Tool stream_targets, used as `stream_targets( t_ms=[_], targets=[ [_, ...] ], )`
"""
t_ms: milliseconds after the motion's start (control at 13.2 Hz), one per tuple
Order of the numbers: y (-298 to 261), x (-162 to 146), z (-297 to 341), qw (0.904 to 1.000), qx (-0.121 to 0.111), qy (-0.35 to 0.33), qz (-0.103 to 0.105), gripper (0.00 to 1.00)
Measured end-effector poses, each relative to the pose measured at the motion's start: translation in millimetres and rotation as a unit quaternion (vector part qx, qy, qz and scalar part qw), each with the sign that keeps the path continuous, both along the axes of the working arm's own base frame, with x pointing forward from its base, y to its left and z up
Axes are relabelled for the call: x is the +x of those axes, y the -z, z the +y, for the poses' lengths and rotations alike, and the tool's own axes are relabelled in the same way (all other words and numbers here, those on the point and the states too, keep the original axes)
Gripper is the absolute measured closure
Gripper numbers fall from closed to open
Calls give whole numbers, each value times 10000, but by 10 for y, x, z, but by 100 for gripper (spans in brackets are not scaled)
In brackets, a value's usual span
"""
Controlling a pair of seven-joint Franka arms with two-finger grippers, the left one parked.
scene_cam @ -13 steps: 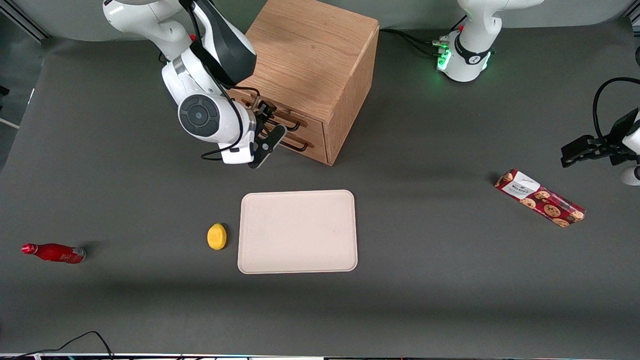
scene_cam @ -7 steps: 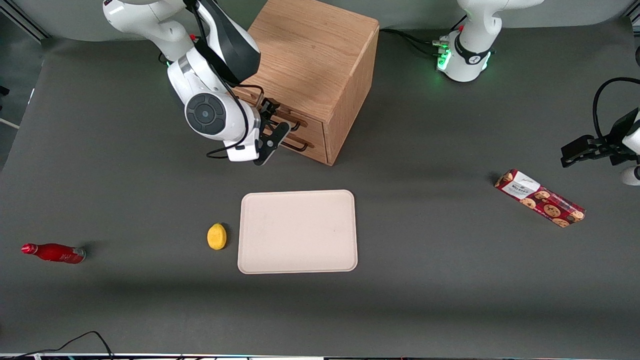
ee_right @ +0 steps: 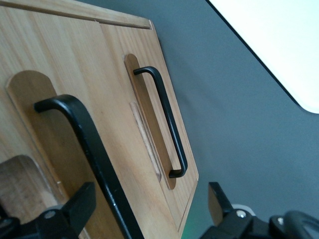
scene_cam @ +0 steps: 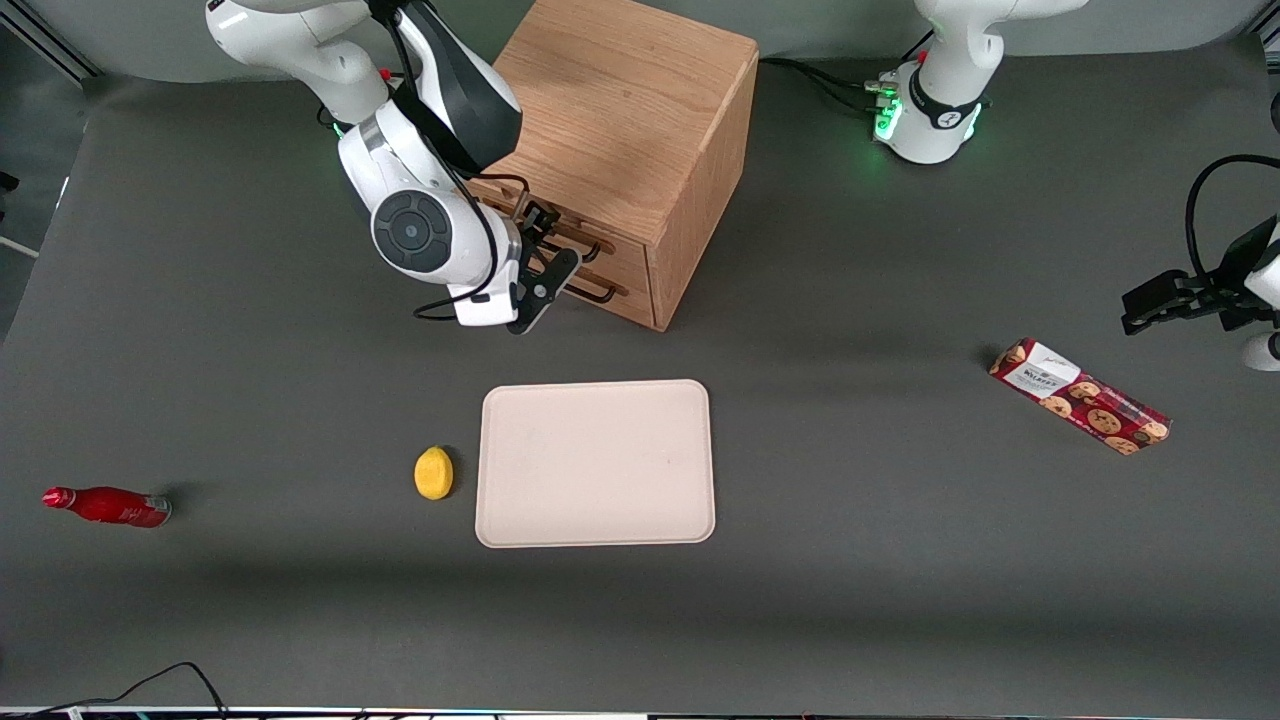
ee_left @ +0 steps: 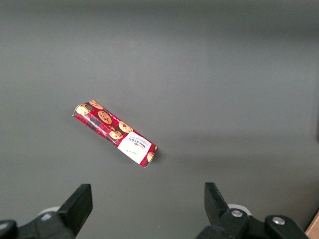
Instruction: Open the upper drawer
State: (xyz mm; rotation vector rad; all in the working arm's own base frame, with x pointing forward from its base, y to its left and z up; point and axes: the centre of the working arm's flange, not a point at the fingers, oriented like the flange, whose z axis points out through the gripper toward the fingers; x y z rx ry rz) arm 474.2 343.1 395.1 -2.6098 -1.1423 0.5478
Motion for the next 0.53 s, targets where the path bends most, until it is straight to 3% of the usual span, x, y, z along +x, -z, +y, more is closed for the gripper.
stream_targets(
  t_ms=[531],
  targets=[
    [118,50,-12,10000,-10,55,2,0]
  ],
)
